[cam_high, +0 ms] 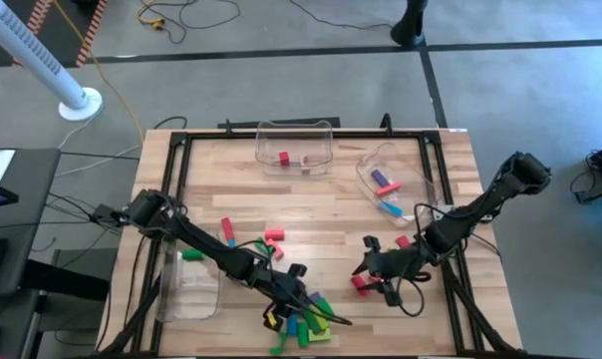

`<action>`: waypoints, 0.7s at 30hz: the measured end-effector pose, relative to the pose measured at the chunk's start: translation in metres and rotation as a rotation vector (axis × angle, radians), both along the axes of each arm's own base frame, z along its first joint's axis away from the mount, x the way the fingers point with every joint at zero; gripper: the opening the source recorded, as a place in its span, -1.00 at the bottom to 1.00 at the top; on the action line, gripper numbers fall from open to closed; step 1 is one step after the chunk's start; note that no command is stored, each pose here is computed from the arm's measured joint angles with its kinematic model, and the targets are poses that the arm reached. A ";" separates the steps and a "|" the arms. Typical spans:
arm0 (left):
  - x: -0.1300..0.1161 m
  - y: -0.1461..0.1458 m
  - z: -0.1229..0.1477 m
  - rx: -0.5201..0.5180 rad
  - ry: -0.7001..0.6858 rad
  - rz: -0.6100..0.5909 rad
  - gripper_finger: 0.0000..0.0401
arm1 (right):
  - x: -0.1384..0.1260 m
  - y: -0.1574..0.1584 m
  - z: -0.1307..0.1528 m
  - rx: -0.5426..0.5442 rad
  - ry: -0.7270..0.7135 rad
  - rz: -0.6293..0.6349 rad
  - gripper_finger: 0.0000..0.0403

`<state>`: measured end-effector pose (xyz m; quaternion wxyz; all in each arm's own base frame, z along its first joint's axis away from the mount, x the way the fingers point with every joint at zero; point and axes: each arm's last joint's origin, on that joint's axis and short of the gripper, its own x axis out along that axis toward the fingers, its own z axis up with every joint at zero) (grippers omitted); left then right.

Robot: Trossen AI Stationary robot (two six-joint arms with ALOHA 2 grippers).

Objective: Sort blocks by size
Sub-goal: Put the blue cylindrical block into the left transparent bin

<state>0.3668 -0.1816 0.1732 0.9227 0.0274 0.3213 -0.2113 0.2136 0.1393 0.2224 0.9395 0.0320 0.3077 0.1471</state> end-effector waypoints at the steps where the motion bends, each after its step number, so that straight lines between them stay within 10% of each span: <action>1: -0.001 -0.001 -0.001 -0.003 0.007 -0.002 -0.31 | -0.001 0.001 0.000 0.000 -0.001 0.004 0.08; 21: -0.024 -0.034 -0.004 0.077 0.016 -0.214 -0.31 | -0.007 0.014 0.003 -0.013 -0.057 0.008 0.08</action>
